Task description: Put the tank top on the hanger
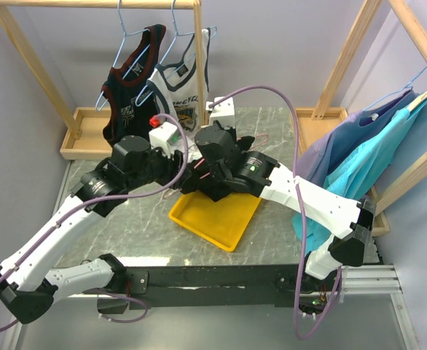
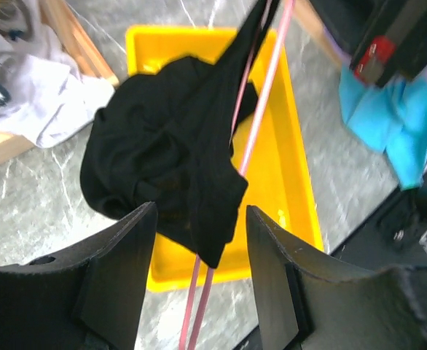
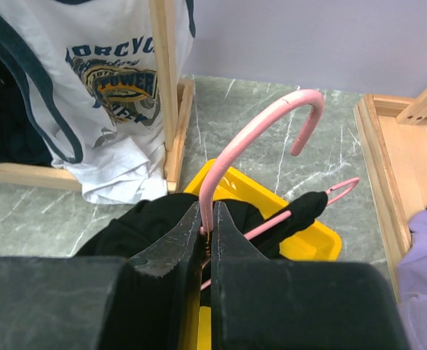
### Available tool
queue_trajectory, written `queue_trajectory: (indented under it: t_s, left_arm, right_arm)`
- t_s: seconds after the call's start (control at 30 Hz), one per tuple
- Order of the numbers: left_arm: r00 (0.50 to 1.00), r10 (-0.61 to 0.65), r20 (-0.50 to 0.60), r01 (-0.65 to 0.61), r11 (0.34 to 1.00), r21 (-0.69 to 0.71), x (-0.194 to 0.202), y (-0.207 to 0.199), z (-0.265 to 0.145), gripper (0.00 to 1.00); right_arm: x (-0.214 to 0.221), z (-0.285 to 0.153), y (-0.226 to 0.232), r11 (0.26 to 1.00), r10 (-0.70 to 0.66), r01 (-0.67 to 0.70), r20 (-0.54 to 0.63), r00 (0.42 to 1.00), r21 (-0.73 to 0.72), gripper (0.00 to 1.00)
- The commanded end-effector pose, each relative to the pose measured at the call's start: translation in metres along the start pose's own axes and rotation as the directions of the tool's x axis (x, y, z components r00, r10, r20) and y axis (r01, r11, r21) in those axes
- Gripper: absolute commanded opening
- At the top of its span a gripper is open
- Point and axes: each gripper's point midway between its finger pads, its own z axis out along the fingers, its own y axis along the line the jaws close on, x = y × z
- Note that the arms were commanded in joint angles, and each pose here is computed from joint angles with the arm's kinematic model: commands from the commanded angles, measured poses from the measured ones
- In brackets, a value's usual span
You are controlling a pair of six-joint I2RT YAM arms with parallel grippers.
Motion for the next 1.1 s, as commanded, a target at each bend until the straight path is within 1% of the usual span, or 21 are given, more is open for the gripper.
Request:
queue_trajectory:
  t_s: [0.0,0.13,0.23,0.3,0.33,0.37,0.4,0.43,0.5,0.63,0.67,0.7,0.8,0.83,0.87,0.9,0.93,0.97,1.0,1.03,1.07]
  left_arm:
    - [0.996,0.084,-0.037,-0.080,0.992,0.093,0.004,-0.013,0.000,0.58]
    - [0.991,0.099,-0.092,-0.089,0.991,0.104,0.017,-0.012,0.009,0.56]
    - [0.990,0.099,-0.100,-0.092,0.992,0.081,0.022,-0.006,0.015,0.55]
    - [0.991,0.099,-0.086,-0.092,0.993,0.078,0.021,-0.006,0.017,0.53]
    - [0.992,0.096,-0.082,-0.090,0.993,0.071,0.022,-0.004,0.018,0.47]
    - [0.994,0.091,-0.066,-0.087,0.995,0.057,0.019,-0.002,0.019,0.42]
    - [0.995,0.088,-0.042,-0.086,0.995,0.057,0.015,-0.003,0.020,0.41]
    - [0.995,0.087,-0.042,-0.084,0.995,0.061,0.018,-0.003,0.022,0.38]
    - [0.997,0.079,-0.016,-0.078,0.994,0.080,0.015,-0.007,0.022,0.37]
    - [0.997,0.072,-0.009,-0.071,0.994,0.085,0.021,-0.006,0.025,0.36]
    - [0.998,0.066,-0.005,-0.066,0.995,0.080,0.021,-0.005,0.026,0.35]
    - [0.998,0.065,-0.001,-0.065,0.995,0.074,0.021,-0.004,0.026,0.32]
    - [0.998,0.052,0.033,-0.055,0.995,0.089,0.017,-0.008,0.026,0.16]
    - [0.998,0.044,0.039,-0.047,0.996,0.078,0.019,-0.005,0.028,0.05]
    - [0.997,0.026,0.074,-0.032,0.996,0.078,0.012,-0.006,0.025,0.01]
    - [0.995,0.022,0.095,-0.030,0.996,0.082,0.009,-0.007,0.024,0.01]
    - [0.995,0.015,0.097,-0.024,0.996,0.088,0.015,-0.007,0.025,0.01]
    - [0.988,-0.004,0.157,-0.012,0.995,0.103,0.004,-0.011,0.019,0.01]
    - [0.985,-0.012,0.173,-0.007,0.994,0.112,0.004,-0.013,0.017,0.01]
    - [0.985,-0.021,0.170,0.002,0.993,0.115,0.011,-0.012,0.018,0.01]
    - [0.979,-0.045,0.198,0.023,0.993,0.113,0.007,-0.012,0.014,0.01]
  right_arm:
    - [-0.029,-0.011,-0.012,0.999,0.045,-0.045,0.042,0.998,-0.011,0.00]
    - [-0.028,-0.011,-0.012,0.999,0.047,-0.047,0.039,0.998,-0.013,0.00]
    - [-0.028,-0.011,-0.011,0.999,0.049,-0.048,0.038,0.998,-0.017,0.00]
    - [-0.030,-0.012,-0.011,0.998,0.053,-0.052,0.040,0.998,-0.018,0.00]
    - [-0.029,-0.012,-0.011,0.999,0.051,-0.051,0.039,0.998,-0.020,0.00]
    - [-0.030,-0.011,-0.011,0.998,0.053,-0.052,0.039,0.998,-0.019,0.00]
    - [-0.031,-0.012,-0.011,0.998,0.054,-0.053,0.040,0.998,-0.022,0.00]
    - [-0.033,-0.012,-0.011,0.998,0.059,-0.058,0.043,0.997,-0.023,0.00]
    - [-0.033,-0.013,-0.011,0.998,0.055,-0.054,0.041,0.998,-0.026,0.00]
    - [-0.036,-0.014,-0.012,0.999,0.047,-0.046,0.043,0.998,-0.023,0.00]
    - [-0.036,-0.014,-0.013,0.999,0.044,-0.043,0.043,0.998,-0.023,0.00]
    - [-0.036,-0.013,-0.013,0.999,0.044,-0.043,0.042,0.998,-0.021,0.00]
    - [-0.035,-0.013,-0.011,0.999,0.043,-0.043,0.039,0.998,-0.025,0.00]
    - [-0.034,-0.013,-0.011,0.999,0.047,-0.046,0.037,0.998,-0.026,0.00]
    - [-0.033,-0.013,-0.010,0.999,0.045,-0.044,0.036,0.998,-0.029,0.00]
    - [-0.033,-0.013,-0.009,0.998,0.048,-0.047,0.035,0.998,-0.035,0.00]
    - [-0.032,-0.013,-0.008,0.998,0.047,-0.046,0.034,0.998,-0.038,0.00]
    - [-0.032,-0.013,-0.007,0.998,0.047,-0.045,0.033,0.998,-0.042,0.00]
    - [-0.032,-0.013,-0.007,0.998,0.047,-0.045,0.032,0.998,-0.047,0.03]
    - [-0.032,-0.014,-0.004,0.997,0.048,-0.046,0.029,0.998,-0.065,0.08]
    - [-0.033,-0.015,-0.003,0.996,0.053,-0.050,0.030,0.998,-0.075,0.21]
